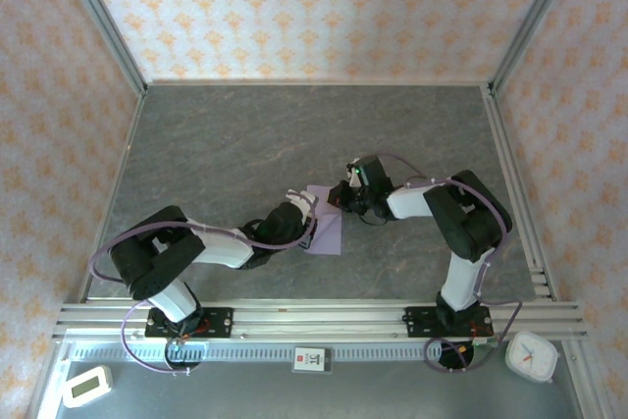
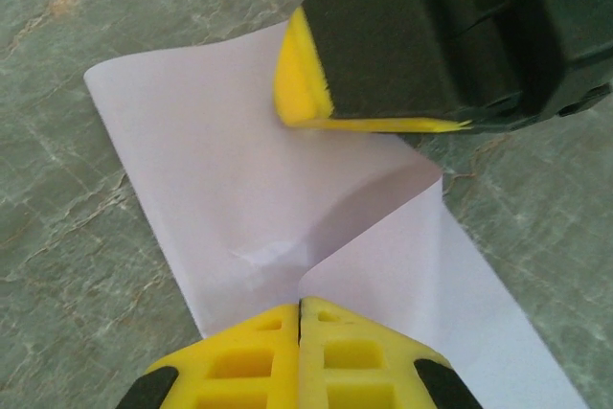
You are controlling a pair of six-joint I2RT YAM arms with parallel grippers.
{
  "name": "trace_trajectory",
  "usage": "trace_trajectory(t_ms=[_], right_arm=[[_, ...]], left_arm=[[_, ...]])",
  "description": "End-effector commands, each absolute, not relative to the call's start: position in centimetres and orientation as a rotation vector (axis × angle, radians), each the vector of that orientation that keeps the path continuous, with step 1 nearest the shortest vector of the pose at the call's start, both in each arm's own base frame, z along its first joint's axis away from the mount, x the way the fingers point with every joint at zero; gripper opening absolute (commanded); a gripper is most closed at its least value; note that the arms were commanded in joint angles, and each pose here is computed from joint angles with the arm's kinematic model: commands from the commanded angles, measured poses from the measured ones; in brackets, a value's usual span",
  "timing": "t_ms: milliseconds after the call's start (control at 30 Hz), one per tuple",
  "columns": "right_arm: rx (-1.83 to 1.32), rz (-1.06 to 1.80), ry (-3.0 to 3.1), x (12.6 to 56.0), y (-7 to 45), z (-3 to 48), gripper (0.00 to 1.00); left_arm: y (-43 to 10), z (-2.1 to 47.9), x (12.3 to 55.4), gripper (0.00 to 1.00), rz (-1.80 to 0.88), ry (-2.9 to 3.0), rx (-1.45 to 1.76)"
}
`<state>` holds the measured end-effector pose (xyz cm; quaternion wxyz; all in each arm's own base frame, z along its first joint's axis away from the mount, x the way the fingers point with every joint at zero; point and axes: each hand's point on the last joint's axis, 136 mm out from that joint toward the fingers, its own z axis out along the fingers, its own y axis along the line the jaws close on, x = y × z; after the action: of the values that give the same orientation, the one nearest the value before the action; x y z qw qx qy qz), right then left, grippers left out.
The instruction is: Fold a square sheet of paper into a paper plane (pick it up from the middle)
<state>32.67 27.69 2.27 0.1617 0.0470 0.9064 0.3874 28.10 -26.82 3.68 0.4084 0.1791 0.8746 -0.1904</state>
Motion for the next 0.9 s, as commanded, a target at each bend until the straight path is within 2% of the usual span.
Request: trace_trajectory(t_ms=[0, 533, 867], right_arm=[[0.175, 0.993, 2.706, 30.9, 26.0, -1.5, 0.0], [0.169, 1.001, 2.701, 31.0, 26.2, -1.1, 0.0], [0.122, 1.04, 2.568, 33.5, 26.8, 5.6, 0.0]], left_arm=[[-26.9, 3.9, 29.1, 0.0, -0.445, 2.186, 0.454], [-26.2, 2.4, 29.1, 0.0, -0.397, 2.214, 0.448], [-25.6, 1.3, 28.6, 0.0, -0.386, 2.236, 0.442]])
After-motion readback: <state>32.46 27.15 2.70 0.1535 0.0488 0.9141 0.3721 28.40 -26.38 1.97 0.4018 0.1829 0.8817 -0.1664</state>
